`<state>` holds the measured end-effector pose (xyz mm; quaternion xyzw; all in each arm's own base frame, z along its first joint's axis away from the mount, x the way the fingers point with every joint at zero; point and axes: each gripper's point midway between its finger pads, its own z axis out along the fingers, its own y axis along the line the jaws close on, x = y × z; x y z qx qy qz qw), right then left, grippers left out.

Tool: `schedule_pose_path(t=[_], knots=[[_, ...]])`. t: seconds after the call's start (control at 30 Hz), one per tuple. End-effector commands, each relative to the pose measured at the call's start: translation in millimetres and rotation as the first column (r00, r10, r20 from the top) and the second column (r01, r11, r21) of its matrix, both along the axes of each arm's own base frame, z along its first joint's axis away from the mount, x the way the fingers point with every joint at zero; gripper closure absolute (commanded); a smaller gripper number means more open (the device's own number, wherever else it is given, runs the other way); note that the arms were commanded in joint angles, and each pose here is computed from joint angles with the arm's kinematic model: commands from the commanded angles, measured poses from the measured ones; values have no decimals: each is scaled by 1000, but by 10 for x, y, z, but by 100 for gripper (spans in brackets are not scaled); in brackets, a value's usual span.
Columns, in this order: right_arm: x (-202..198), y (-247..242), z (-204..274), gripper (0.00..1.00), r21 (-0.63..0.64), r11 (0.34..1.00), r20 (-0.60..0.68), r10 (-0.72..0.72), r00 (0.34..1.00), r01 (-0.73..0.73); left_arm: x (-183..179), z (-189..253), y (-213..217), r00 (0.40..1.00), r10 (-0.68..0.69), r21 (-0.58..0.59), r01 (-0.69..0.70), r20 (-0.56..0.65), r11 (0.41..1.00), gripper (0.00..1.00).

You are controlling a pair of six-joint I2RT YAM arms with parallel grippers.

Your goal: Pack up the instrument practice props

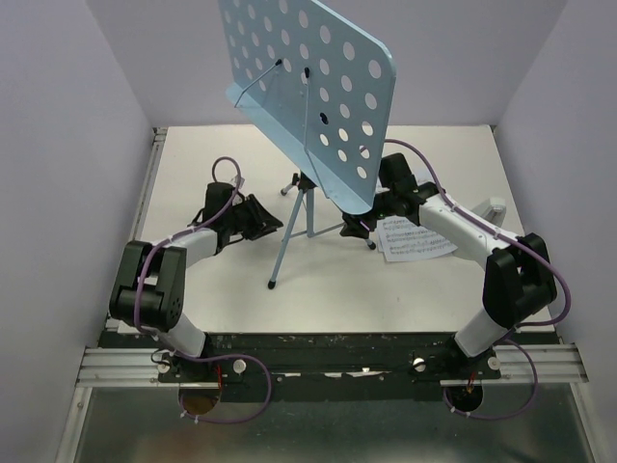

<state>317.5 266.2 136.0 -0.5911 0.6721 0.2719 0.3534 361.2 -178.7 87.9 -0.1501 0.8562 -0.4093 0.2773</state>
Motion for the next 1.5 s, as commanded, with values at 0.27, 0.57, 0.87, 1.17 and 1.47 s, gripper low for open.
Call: schedule_pose_path(t=[0.27,0.57,0.87,1.17,1.47], knots=[[-97,-52,-6,42,-15,1000,0,21,1000,-21,-349,1071,69,715,-317,207,240,623,948,43],[-121,-58,20,42,-5,999,17,32,999,-32,-345,1650,158,-2,-813,787,-247,583,565,44],[-163,-43,23,42,17,999,25,40,999,-40,-133,2228,-164,-349,-921,713,-602,170,360,50],[-150,-25,25,42,27,999,36,44,998,-45,-294,2117,-459,-491,-871,720,-597,19,352,57],[-96,7,32,42,31,999,36,42,998,-43,-325,2089,-564,-528,-849,721,-594,-17,355,57]])
